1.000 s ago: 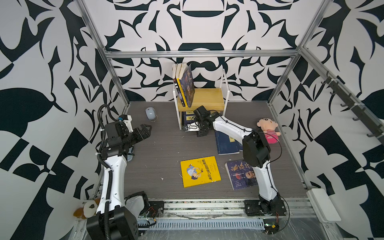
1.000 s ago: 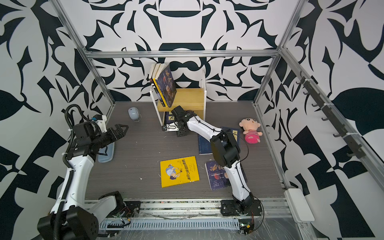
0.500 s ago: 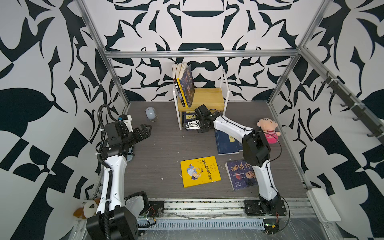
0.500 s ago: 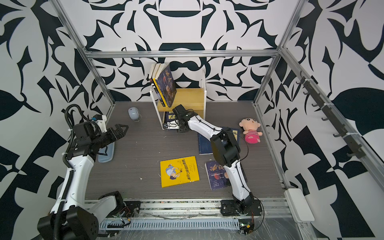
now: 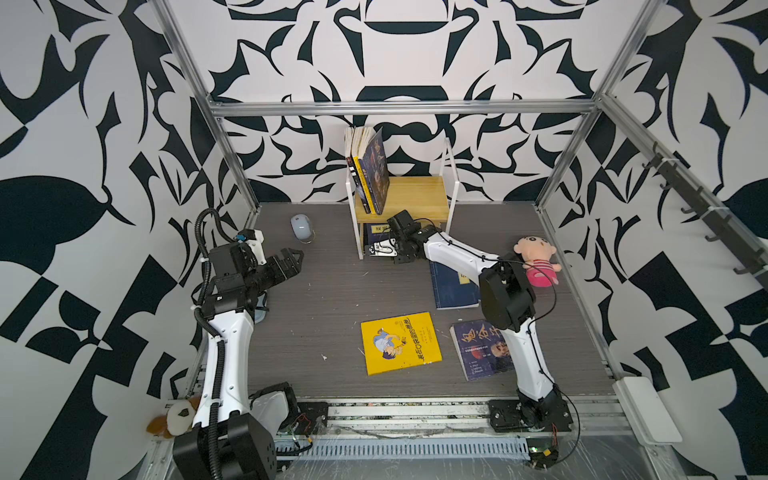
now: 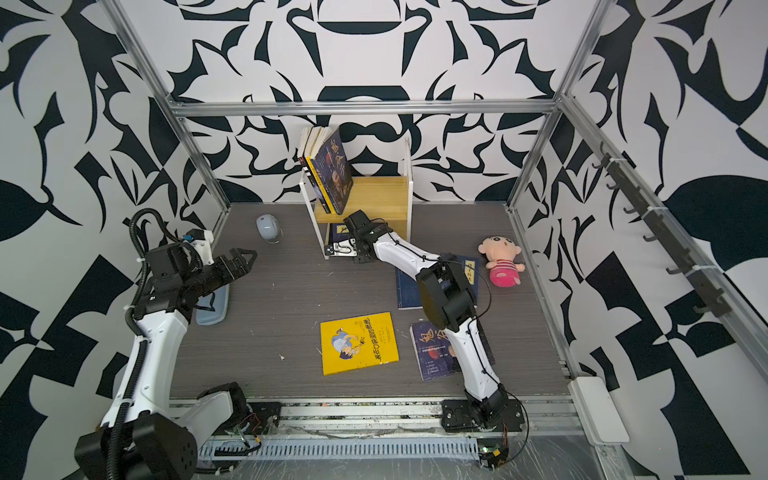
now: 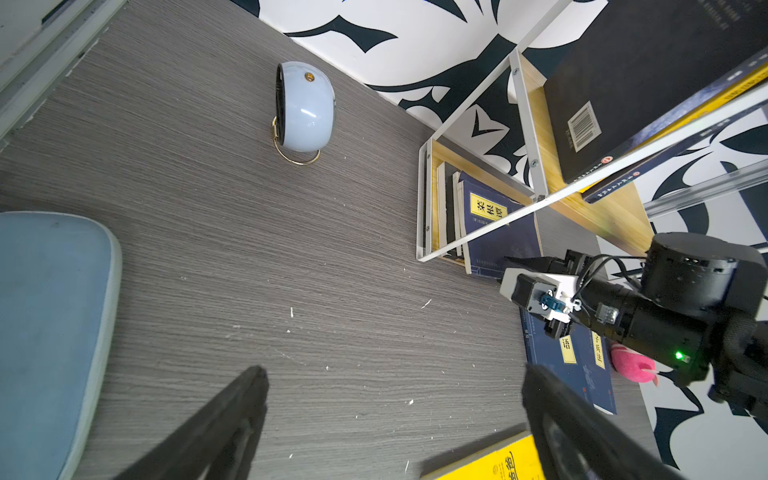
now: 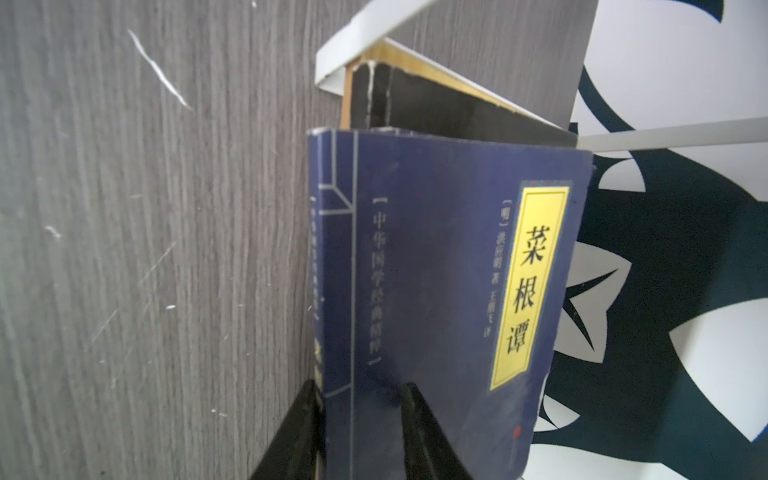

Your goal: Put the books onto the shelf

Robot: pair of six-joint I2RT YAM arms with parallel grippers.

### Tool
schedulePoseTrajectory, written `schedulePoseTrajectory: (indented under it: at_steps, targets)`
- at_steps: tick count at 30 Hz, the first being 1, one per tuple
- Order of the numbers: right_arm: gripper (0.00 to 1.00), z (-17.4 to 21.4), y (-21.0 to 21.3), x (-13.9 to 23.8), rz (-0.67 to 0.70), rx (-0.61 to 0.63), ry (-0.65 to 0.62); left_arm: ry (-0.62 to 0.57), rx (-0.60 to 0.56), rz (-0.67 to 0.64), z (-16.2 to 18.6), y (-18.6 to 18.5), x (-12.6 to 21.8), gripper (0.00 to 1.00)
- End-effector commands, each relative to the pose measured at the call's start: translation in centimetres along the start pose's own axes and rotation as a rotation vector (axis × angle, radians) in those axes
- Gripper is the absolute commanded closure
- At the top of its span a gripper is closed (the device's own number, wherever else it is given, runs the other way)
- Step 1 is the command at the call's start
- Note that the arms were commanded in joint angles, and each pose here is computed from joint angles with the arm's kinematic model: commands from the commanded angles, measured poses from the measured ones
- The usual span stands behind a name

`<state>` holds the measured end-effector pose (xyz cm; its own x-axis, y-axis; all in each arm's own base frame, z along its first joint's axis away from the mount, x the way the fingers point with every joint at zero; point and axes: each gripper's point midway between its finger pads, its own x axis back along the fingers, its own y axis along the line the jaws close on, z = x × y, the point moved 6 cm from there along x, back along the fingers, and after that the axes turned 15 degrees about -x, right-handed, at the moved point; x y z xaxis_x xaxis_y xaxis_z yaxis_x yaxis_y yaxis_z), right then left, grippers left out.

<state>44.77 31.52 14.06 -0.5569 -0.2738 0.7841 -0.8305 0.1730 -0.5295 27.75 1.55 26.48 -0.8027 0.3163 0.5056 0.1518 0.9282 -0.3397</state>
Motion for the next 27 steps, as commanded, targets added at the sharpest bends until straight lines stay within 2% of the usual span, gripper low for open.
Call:
schedulePoseTrajectory:
  at_steps: [1, 8, 14, 22, 27]
  targets:
    - [0.68, -1.3, -2.5, 1.2, 0.088, -0.032, -0.056, -0.009, 0.001, 0.002, 0.2, 0.1, 0.1, 0.00]
    - [0.67, -1.6, -2.7, 1.0, 0.105, -0.057, -0.067, -0.010, 0.000, 0.001, 0.3, 0.1, 0.1, 0.00]
    - [0.60, -2.1, -2.8, 1.5, 0.095, -0.091, -0.100, -0.012, 0.004, 0.002, 0.2, 0.1, 0.1, 0.00]
    - [0.60, -2.4, -3.0, 1.7, 0.097, -0.106, -0.114, -0.011, 0.007, 0.001, 0.3, 0.2, 0.1, 0.00]
    - [0.64, -2.3, -3.3, 1.4, 0.117, -0.108, -0.102, -0.013, 0.006, 0.002, 0.3, 0.1, 0.1, 0.00]
